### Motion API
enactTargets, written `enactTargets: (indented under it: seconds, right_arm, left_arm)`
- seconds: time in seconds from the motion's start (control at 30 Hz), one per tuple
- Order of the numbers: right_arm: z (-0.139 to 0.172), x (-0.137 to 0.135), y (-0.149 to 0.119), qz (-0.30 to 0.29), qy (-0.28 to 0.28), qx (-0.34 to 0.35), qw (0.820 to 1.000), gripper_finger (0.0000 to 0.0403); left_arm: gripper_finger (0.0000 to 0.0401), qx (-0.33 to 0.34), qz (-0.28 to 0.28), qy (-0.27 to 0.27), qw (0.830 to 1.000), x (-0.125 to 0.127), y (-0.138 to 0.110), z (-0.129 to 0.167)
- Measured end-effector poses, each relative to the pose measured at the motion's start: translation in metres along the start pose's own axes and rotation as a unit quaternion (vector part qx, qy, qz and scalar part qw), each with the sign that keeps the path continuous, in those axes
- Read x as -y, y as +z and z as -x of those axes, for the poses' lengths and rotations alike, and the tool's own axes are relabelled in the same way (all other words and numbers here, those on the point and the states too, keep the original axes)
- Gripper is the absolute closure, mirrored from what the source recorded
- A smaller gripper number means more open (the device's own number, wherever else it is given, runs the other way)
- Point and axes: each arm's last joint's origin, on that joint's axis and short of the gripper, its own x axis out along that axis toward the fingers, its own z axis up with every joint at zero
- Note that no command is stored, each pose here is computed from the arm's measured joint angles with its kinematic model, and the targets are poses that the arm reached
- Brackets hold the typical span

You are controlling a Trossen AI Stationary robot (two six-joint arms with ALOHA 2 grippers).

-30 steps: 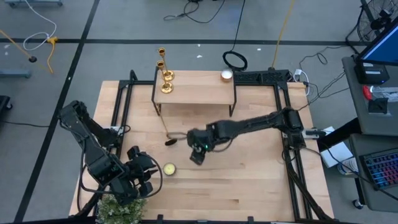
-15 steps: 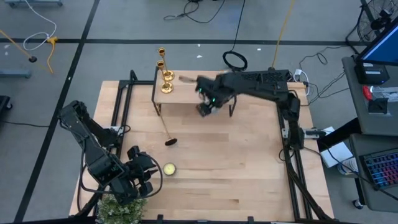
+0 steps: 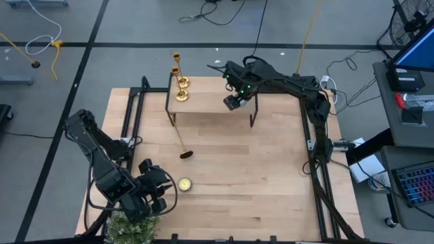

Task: Pick & Place candle stick holders
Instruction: Put the green white scented candle on the shelf

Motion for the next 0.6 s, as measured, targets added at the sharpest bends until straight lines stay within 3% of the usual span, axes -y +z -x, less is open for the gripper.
enactTargets:
  seconds: [0.27, 0.6]
  right_arm:
    - [0.000, 0.005, 0.001, 0.071, -0.022, 0.003, 0.997, 0.0109]
    - [0.000, 0.014, 0.003, 0.042, -0.060, 0.009, 0.997, 0.0106]
  left_arm:
    - [0.0313, -0.013, -0.009, -0.004, 1.000, 0.000, -0.001, 0.000]
    - [0.0313, -0.021, -0.007, -0.007, 1.000, 0.000, -0.001, 0.000]
